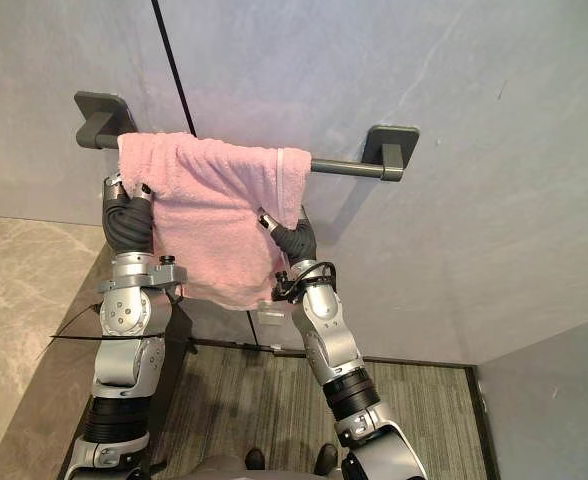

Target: Organize washtable

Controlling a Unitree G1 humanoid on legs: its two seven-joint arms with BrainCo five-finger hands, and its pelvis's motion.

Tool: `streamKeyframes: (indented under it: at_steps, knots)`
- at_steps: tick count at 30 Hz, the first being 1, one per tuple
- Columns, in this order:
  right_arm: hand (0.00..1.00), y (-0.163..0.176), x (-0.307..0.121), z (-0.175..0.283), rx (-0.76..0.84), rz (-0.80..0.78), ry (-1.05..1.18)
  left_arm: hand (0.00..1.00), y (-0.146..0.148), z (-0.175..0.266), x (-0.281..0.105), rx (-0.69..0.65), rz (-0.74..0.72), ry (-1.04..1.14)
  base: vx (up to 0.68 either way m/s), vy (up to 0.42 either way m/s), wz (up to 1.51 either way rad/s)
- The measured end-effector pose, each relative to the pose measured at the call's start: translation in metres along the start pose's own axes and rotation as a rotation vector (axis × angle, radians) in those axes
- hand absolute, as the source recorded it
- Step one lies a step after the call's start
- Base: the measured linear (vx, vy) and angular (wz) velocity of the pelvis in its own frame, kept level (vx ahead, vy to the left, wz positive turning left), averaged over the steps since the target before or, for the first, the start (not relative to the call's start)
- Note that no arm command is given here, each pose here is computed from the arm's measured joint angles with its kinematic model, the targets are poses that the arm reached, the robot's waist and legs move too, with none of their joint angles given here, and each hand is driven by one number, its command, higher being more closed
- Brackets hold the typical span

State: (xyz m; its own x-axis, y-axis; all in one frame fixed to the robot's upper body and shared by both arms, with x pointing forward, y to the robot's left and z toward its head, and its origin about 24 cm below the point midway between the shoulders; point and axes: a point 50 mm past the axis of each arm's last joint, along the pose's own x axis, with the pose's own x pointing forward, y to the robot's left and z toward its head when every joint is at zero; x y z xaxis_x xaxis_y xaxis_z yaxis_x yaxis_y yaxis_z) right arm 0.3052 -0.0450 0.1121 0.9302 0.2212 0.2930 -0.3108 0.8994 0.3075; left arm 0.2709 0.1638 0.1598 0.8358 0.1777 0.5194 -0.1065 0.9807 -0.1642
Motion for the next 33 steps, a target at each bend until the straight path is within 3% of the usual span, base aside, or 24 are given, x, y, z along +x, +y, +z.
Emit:
streamKeyframes:
  at_steps: [9, 10, 13, 14, 22, 33]
  knots:
    - [1.0, -0.003, 0.001, -0.004, -0.03, 0.016, 0.008, 1.0, 0.002, -0.007, -0.002, 0.026, -0.008, 0.014, 0.0, 0.004, -0.02]
    - [1.0, -0.003, 0.001, -0.004, -0.03, 0.015, 0.008, 0.0, 0.002, -0.008, -0.002, 0.029, -0.009, 0.016, 0.0, 0.0, 0.0]
    - [1.0, -0.01, 0.001, -0.004, -0.03, -0.012, 0.006, 0.0, 0.005, -0.015, -0.005, 0.056, -0.005, 0.044, 0.0, 0.0, 0.0]
    - [0.0, -0.013, 0.001, -0.004, -0.03, -0.021, 0.007, 0.0, 0.006, -0.017, -0.008, 0.06, -0.001, 0.055, 0.0, 0.0, 0.0]
    - [0.0, -0.046, -0.021, -0.038, -0.044, -0.153, 0.175, 0.0, 0.032, -0.059, -0.052, 0.145, 0.06, 0.335, -0.02, 0.002, 0.01]
    - [0.0, -0.088, -0.09, -0.081, -0.076, -0.303, 0.434, 0.0, 0.049, -0.057, -0.069, 0.201, 0.107, 0.368, -0.03, -0.005, -0.04]
